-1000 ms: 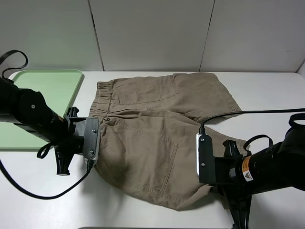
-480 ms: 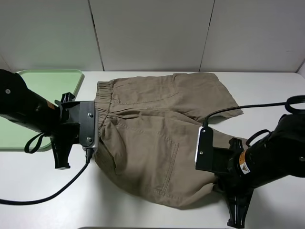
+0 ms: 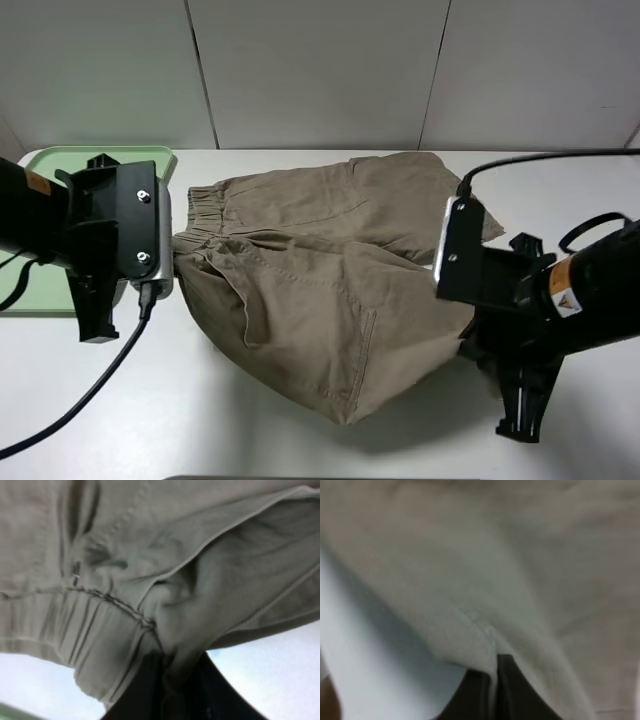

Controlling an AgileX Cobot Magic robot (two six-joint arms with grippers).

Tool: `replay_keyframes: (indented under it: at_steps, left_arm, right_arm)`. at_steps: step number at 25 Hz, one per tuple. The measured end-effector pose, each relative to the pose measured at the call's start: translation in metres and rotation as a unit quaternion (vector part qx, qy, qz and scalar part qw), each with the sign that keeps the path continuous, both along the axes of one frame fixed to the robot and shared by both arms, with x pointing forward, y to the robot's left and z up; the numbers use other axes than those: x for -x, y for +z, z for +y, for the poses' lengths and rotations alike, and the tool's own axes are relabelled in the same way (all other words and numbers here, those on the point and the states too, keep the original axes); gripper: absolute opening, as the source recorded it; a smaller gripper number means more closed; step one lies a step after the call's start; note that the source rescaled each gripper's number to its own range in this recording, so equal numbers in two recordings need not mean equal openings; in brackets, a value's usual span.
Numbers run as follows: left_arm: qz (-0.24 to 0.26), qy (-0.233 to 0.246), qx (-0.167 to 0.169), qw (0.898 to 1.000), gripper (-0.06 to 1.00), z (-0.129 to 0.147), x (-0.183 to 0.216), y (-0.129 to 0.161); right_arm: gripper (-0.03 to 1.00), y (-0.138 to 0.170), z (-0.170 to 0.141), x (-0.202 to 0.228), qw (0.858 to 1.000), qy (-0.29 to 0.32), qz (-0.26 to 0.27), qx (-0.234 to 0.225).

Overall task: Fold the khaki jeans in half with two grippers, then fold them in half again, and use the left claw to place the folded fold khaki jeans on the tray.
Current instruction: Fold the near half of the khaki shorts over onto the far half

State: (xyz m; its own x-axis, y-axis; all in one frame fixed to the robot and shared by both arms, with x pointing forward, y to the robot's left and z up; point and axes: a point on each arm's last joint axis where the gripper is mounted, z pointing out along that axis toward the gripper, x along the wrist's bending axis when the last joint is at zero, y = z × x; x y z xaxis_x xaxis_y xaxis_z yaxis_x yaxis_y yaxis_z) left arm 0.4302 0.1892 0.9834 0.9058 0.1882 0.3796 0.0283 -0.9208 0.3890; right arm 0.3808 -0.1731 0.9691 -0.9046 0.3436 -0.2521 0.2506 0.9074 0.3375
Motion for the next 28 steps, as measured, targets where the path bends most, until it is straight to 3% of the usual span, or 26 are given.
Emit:
replay_keyframes:
  at_steps: [4, 8, 13, 21, 28]
  left_arm:
    - [-0.012, 0.0, 0.008, 1.0, 0.16, 0.002, 0.004, 0.008]
    - [-0.016, 0.002, 0.01, 1.0, 0.16, 0.002, 0.003, 0.009]
    - [-0.04, 0.037, 0.039, 0.998, 0.15, 0.001, -0.002, 0.013]
    - [-0.099, 0.075, 0.08, 0.989, 0.15, 0.001, -0.013, 0.021]
    - [-0.111, 0.176, 0.085, 0.974, 0.14, 0.038, -0.031, 0.023]
  right_arm:
    - [0.0, 0.029, -0.013, 0.009, 0.997, 0.013, -0.069, -0.025]
    - [0.0, 0.042, -0.023, 0.01, 0.992, 0.012, -0.121, -0.019]
    - [0.0, 0.038, -0.028, -0.004, 0.989, -0.013, -0.147, 0.011]
    - [0.0, 0.043, -0.017, -0.04, 0.979, -0.046, -0.197, -0.018]
    - [0.0, 0.063, -0.004, -0.091, 0.97, -0.09, -0.223, -0.044]
